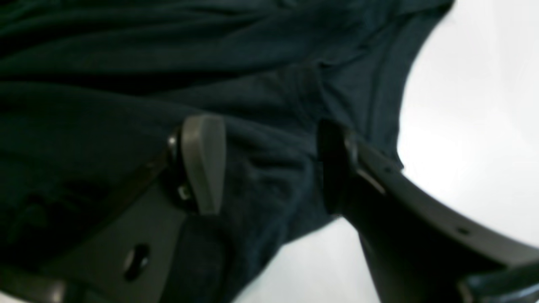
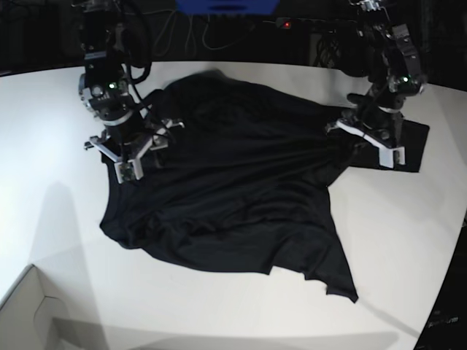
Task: Layout the t-shirt on the table in an organized manner, then fold the t-shirt properly
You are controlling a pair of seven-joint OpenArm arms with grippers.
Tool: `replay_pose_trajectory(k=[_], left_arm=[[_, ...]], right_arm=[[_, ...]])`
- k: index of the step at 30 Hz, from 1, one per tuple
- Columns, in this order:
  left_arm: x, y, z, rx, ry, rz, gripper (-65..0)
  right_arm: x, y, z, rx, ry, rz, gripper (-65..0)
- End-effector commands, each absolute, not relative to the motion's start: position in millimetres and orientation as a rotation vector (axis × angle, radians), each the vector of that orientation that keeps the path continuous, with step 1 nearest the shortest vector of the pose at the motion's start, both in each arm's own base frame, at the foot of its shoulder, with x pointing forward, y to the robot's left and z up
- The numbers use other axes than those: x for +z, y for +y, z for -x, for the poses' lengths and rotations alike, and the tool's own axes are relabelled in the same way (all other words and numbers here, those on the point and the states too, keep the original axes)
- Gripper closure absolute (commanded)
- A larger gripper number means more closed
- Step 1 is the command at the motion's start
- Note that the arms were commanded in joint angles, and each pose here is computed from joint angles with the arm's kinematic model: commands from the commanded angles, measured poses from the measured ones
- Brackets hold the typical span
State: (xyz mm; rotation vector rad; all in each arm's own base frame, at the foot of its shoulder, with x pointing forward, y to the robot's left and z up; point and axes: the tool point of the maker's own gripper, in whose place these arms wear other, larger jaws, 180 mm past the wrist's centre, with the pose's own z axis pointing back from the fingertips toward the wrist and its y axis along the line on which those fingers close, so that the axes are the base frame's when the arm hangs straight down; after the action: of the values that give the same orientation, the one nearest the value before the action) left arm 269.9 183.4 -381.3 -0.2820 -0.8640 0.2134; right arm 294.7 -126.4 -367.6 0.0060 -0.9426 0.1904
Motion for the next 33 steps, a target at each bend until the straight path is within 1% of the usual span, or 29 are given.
replay_pose_trajectory(k=[1, 4, 6, 8, 10, 12, 16, 18, 21, 23, 26, 29, 30, 31, 32, 33], left_arm=[[-362, 186, -279, 0.210, -0.935, 0.289, -9.9], [-346, 185, -278, 0.198, -0.978, 0.301, -25.6], [-330, 194, -279, 0.206, -1.026, 0.285, -34.2], [-319, 206, -281, 0.238, -1.068, 0.275, -39.9], [-306, 213, -296, 0.255, -1.112, 0.279, -41.7], [-304, 219, -316, 0.276, -1.130, 0.279, -41.7], [-321, 218, -360, 0.332, -1.101, 0.329, -41.7], [-333, 205, -384, 0.334, -1.064, 0.368, -41.7], [-345, 190, -413, 0.317, -1.013, 0.386, -41.7], [-355, 180, -426, 0.311, -0.973, 0.400, -41.7], [-365, 164, -446, 0.317, -0.970, 0.418, -41.7], [-382, 146, -453, 0.289, -0.937, 0.421, -41.5], [-386, 142, -453, 0.283, -0.928, 0.423, -40.8], [-389, 138, -454, 0.277, -0.923, 0.428, -38.3], [-392, 137, -454, 0.278, -0.919, 0.430, -33.9], [-393, 137, -454, 0.283, -0.922, 0.432, -25.7]], right_arm=[[-355, -124, -302, 0.196, -0.996, -0.010, -34.7], [-356, -123, -301, 0.197, -0.992, -0.011, -34.7], [-362, -124, -300, 0.195, -0.976, -0.012, -34.7], [-368, -124, -298, 0.194, -0.959, -0.013, -34.7], [-375, -125, -296, 0.192, -0.939, -0.014, -34.7], [-382, -126, -294, 0.188, -0.921, -0.013, -34.7], [-389, -126, -284, 0.189, -0.896, -0.016, -34.7], [-390, -126, -283, 0.188, -0.895, -0.017, -34.7], [-391, -128, -281, 0.190, -0.890, -0.012, -34.7], [-393, -129, -279, 0.189, -0.882, -0.010, -34.7], [-394, -129, -277, 0.188, -0.878, -0.010, -34.7], [-395, -129, -276, 0.188, -0.876, -0.010, -34.7], [-395, -129, -276, 0.188, -0.876, -0.010, -34.7], [-395, -129, -276, 0.189, -0.876, -0.009, -34.7], [-395, -129, -276, 0.189, -0.876, -0.009, -34.7], [-395, -129, -276, 0.189, -0.874, -0.009, -34.7]])
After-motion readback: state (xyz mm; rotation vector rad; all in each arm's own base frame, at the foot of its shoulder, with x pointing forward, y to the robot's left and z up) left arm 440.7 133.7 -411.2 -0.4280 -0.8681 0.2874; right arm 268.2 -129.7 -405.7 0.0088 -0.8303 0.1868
